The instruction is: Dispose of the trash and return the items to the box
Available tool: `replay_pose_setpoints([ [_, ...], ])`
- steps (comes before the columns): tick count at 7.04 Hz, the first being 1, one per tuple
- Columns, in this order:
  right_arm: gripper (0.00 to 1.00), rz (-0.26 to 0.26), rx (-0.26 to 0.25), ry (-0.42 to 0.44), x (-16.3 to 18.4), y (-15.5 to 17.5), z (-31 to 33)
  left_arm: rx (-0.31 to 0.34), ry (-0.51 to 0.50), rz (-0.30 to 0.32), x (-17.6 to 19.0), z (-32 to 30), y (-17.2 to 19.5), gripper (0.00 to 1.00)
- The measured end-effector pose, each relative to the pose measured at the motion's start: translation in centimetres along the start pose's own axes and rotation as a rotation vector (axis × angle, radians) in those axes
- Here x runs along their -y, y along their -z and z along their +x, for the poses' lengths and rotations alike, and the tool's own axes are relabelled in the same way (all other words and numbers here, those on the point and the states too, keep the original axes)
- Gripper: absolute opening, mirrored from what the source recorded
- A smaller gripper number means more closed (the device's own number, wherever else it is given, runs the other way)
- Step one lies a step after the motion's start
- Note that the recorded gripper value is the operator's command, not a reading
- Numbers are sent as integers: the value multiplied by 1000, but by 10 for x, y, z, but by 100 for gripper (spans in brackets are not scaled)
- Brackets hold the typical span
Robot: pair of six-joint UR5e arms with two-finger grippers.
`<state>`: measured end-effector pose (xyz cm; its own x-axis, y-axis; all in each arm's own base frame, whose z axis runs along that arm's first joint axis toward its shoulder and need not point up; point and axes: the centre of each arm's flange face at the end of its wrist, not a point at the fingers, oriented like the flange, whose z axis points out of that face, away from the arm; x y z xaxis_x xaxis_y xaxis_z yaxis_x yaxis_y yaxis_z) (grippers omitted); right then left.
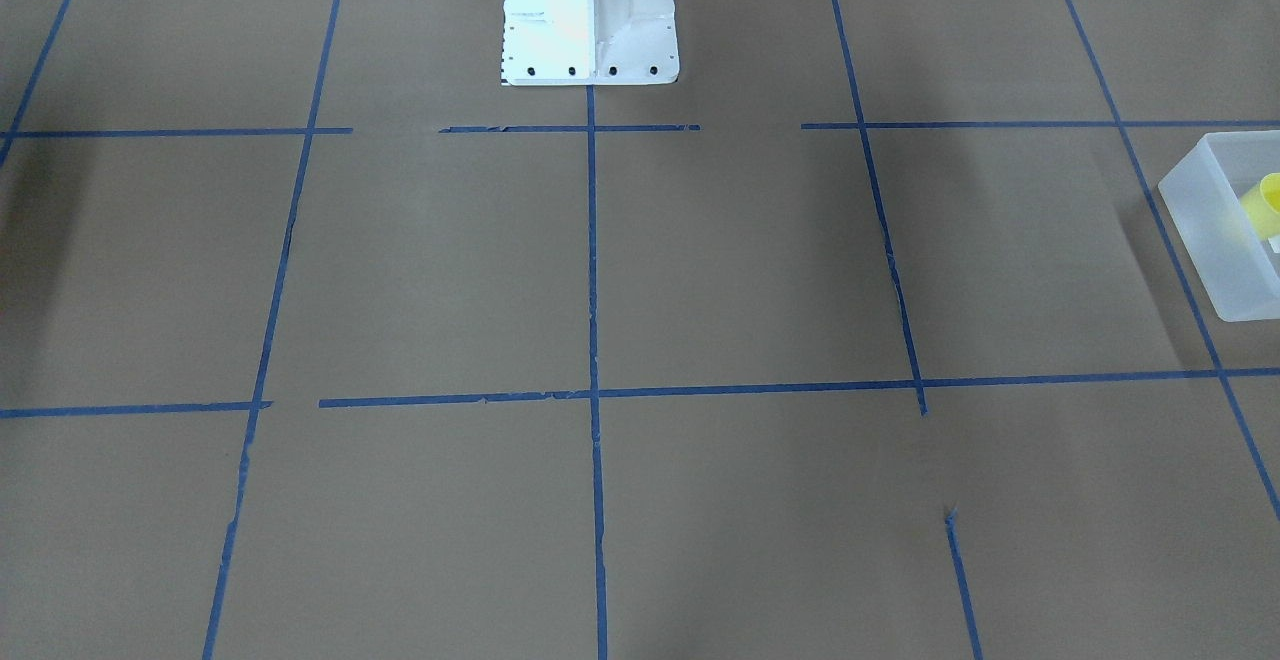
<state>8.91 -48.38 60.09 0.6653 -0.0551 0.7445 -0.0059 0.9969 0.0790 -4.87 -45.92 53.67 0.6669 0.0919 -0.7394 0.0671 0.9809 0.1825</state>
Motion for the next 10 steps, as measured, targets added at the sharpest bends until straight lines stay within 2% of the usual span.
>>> replay_pose_setpoints([
  [3, 100, -16, 4, -6, 3, -9, -9, 0, 21, -29, -12, -11, -12, 100],
  [5, 100, -32, 2, 2, 5, -17, -20, 2, -5, -63, -15, -22, -36, 100],
  [8, 100, -57, -3, -2, 9, -31, -45, -7, -57, -55, -18, -28, -45, 100],
  [10, 100, -63, -33, 17, 10, -34, -55, -8, -58, -56, -23, -31, -48, 100],
])
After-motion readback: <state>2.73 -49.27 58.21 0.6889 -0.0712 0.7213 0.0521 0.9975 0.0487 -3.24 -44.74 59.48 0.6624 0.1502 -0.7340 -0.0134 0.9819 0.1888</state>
